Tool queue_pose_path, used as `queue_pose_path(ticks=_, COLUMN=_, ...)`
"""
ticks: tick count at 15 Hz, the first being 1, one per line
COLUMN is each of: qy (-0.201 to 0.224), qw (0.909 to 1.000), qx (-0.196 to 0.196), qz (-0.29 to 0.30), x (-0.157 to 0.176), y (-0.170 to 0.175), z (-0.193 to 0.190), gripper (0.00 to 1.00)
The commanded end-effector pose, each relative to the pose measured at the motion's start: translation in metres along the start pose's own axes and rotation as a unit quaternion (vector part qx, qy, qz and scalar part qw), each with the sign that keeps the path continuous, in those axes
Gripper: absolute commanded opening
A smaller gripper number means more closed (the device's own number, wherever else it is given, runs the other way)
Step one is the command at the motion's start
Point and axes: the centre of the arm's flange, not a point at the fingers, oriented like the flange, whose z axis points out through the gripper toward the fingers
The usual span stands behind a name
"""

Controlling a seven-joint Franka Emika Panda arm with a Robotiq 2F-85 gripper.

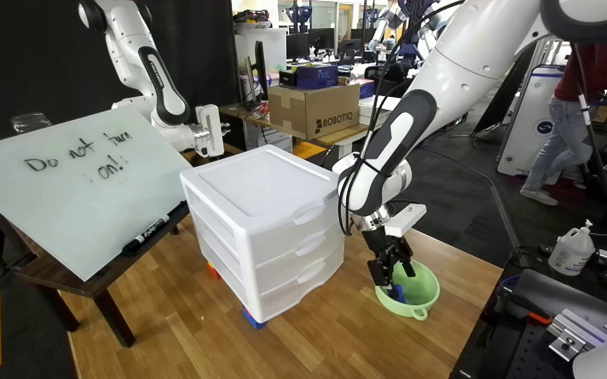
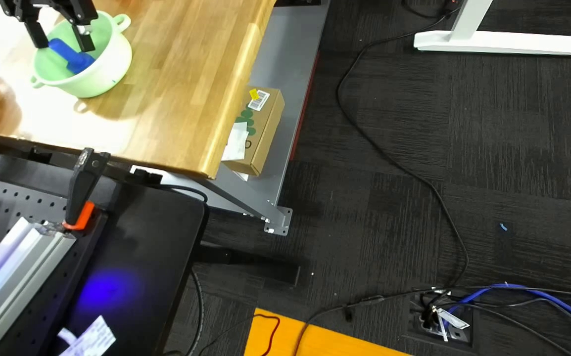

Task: Take the blue object out of the green pot

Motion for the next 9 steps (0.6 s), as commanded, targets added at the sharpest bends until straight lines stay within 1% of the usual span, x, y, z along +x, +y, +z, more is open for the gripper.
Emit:
queue_pose_path(ticks=1, qy=0.000, qw=1.0000, qx=-0.009, qz=-0.003, x=0.0024, y=0.0013, z=-0.0033, gripper=1.00)
queue_pose_path(ticks=2, qy=-0.002, qw=1.0000, qx=-0.006, qz=-0.006, x=0.0021, y=0.0019, z=-0.0037, gripper=0.90)
queue_pose_path(ticks=3, qy=-0.004, qw=0.9999, qx=-0.004, qz=-0.009, x=0.0022, y=0.0022, z=-0.0036, gripper=0.74)
queue_pose_path(ticks=9, qy=-0.006, qw=0.9999, qx=-0.002, qz=-0.010, x=0.0019, y=0.0037, z=-0.0050, gripper=0.31)
